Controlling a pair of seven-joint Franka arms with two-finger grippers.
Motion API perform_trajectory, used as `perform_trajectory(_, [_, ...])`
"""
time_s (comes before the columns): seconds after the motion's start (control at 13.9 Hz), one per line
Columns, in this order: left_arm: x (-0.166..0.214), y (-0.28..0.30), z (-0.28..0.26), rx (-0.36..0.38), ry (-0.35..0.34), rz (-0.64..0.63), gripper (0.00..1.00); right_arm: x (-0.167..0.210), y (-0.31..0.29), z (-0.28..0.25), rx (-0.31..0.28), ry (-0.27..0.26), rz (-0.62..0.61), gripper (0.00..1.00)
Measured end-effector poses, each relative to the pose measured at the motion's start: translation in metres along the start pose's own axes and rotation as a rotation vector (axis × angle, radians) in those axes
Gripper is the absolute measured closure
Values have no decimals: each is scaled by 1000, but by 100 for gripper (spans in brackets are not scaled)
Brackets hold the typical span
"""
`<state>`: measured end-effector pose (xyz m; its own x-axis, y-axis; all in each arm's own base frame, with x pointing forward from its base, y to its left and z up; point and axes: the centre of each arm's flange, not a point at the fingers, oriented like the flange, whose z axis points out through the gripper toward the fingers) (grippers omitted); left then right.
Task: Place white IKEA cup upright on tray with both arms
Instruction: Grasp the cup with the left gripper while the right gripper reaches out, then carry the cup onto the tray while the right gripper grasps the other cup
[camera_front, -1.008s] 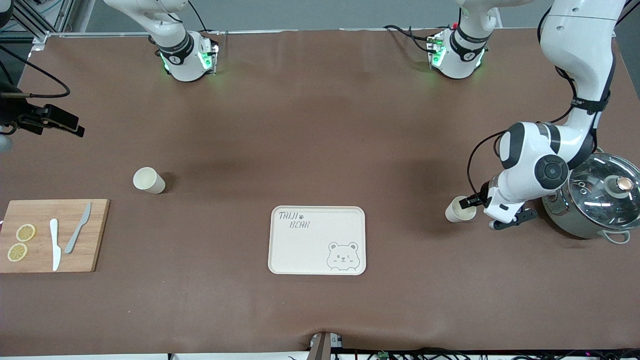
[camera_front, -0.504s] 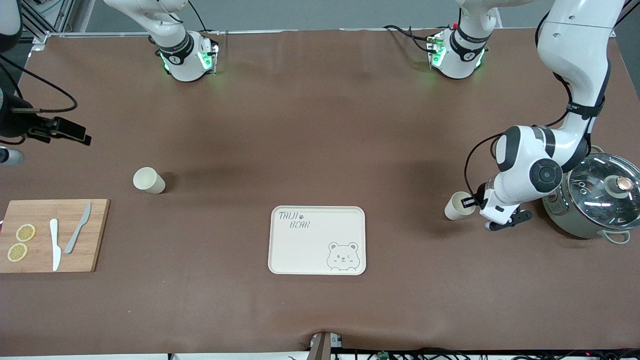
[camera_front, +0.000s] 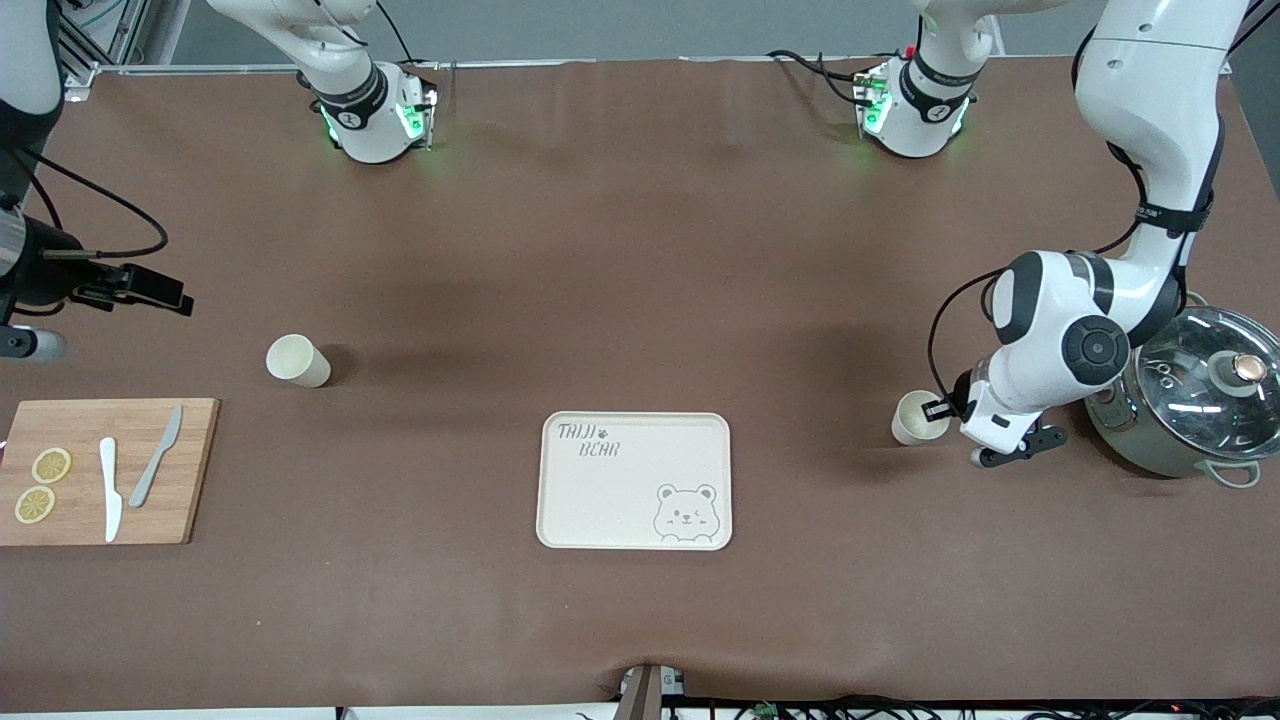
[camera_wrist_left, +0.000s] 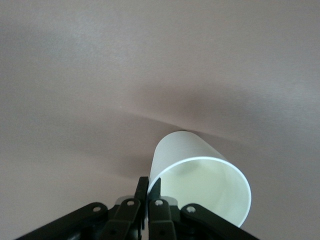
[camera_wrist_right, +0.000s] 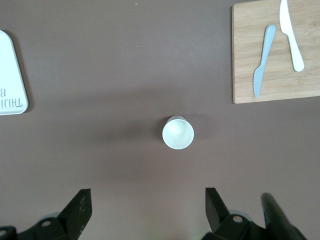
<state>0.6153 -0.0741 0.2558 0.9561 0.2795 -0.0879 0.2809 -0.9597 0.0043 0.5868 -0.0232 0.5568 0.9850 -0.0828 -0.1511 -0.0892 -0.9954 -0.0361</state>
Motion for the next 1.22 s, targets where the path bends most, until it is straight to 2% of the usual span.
perform_trajectory(0.43, [2, 26, -40, 8, -31, -20, 96, 37, 26, 69, 6, -106, 44, 0])
perform_trajectory(0.79, [-4, 61, -64, -15, -13, -103, 96, 52, 81, 117, 25, -198, 129, 0])
perform_trajectory(1.08, [-12, 111, -72, -40, 9, -198, 96, 61, 98, 154, 34, -250, 154, 0])
perform_trajectory(1.22, [-12, 139, -69, -57, 11, -259, 96, 67, 112, 188, 40, -250, 175, 0])
